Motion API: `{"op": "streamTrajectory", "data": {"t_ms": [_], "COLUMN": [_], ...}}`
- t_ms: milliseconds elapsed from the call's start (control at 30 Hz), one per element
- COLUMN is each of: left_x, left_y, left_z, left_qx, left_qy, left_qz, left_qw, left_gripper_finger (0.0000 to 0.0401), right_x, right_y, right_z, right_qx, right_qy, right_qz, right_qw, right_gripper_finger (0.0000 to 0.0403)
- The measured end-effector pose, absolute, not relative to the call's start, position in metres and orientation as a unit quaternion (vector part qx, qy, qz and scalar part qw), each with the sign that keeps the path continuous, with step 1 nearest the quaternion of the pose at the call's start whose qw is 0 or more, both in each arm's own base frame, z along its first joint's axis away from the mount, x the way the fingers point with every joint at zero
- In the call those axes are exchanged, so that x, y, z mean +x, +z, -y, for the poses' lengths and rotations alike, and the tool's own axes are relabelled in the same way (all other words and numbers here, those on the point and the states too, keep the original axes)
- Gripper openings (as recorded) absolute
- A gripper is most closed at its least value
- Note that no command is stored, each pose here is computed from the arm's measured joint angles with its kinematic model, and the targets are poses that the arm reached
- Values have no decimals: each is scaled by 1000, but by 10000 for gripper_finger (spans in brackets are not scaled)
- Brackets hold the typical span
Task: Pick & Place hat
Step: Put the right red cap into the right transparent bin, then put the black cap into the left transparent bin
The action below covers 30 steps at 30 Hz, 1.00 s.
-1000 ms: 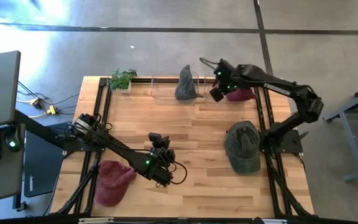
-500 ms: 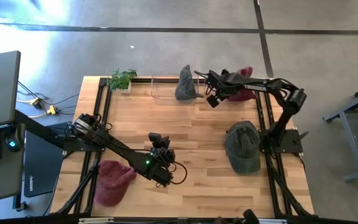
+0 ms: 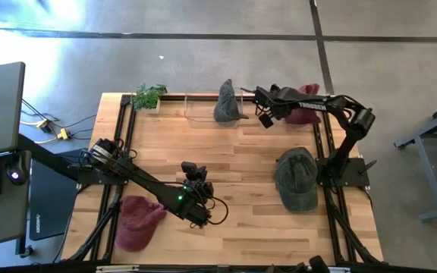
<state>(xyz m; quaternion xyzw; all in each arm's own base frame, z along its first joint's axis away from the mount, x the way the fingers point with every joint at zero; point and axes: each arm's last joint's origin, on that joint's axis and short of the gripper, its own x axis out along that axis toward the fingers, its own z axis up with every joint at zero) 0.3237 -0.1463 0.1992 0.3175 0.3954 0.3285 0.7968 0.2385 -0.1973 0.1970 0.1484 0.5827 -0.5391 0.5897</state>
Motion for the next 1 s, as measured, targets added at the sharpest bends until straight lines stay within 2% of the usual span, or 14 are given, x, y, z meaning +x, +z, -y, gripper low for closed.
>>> {"op": "streamTrajectory", "data": {"t_ms": [267, 533, 767, 900, 1000], "left_x": [319, 295, 280, 283, 294], "left_y": [199, 201, 201, 199, 195], "left_z": [147, 157, 172, 180, 189], "left_qx": [317, 329, 308, 285, 267], "left_qy": [334, 359, 345, 326, 276], "left_qz": [-398, -381, -391, -388, -400], "left_qw": [794, 786, 796, 814, 832], "left_gripper_finger": [85, 85, 85, 85, 85], "right_x": [243, 242, 247, 242, 234], "right_y": [265, 318, 323, 318, 312], "right_z": [167, 73, -25, -71, -96], "right_qx": [96, 39, 1, -21, -14], "right_qy": [-528, -420, -265, -195, -172], "right_qz": [-503, -435, -416, -422, -433], "right_qw": [677, 796, 870, 885, 884], "right_gripper_finger": [8, 5, 2, 6, 16]}}
